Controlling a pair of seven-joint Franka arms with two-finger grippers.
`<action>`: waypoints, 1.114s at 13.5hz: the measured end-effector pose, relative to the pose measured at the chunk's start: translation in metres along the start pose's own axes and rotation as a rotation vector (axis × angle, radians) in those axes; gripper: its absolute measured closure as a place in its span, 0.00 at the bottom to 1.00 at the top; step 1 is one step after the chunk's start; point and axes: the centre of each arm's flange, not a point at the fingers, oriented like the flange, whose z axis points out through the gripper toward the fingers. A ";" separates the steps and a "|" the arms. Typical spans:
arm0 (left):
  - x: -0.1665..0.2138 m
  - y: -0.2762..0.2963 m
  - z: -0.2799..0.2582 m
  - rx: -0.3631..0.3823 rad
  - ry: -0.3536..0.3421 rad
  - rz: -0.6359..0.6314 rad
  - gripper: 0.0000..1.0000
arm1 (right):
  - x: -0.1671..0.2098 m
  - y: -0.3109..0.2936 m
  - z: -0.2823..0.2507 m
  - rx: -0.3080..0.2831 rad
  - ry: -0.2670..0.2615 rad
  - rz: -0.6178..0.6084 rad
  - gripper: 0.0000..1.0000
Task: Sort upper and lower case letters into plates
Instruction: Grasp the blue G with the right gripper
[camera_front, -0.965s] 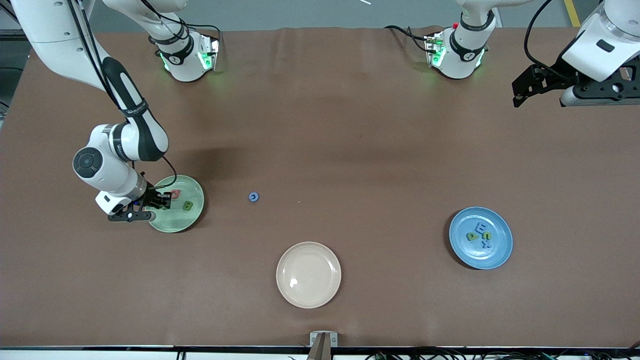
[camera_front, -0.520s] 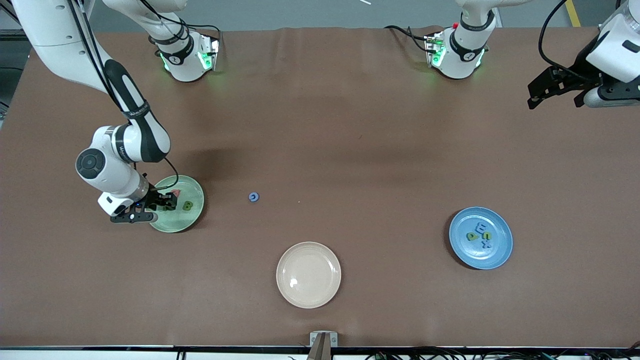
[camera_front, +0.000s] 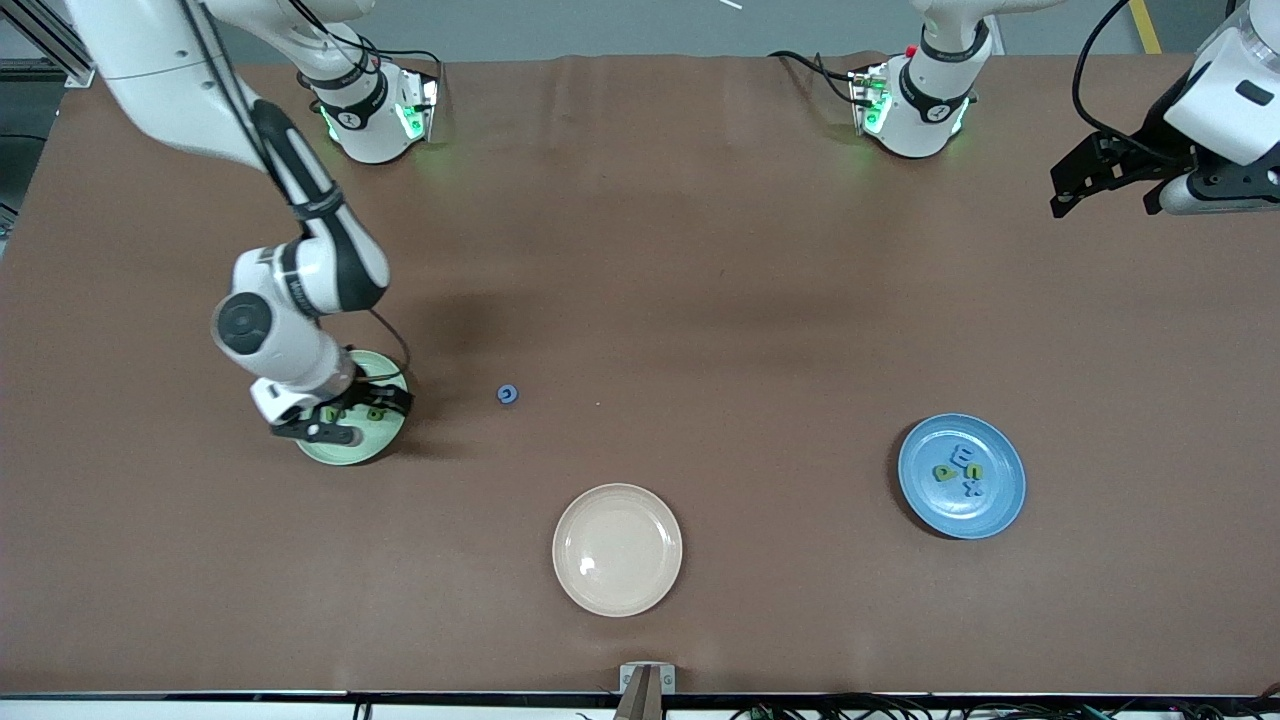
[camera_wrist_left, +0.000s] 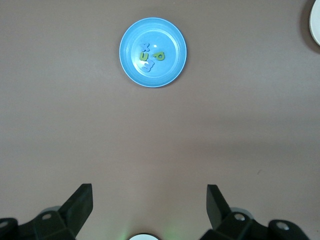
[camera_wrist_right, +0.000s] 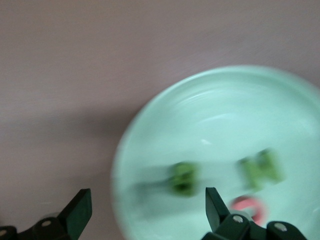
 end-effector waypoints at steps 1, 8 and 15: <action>0.000 0.000 0.000 0.000 0.000 0.000 0.00 | -0.013 -0.028 0.001 0.001 -0.001 0.037 0.00; 0.000 0.000 0.001 0.000 -0.003 0.000 0.00 | -0.054 -0.132 0.002 0.022 0.010 0.173 0.03; -0.001 0.000 0.001 0.001 -0.009 0.000 0.00 | -0.048 -0.139 0.034 0.007 -0.016 0.187 0.18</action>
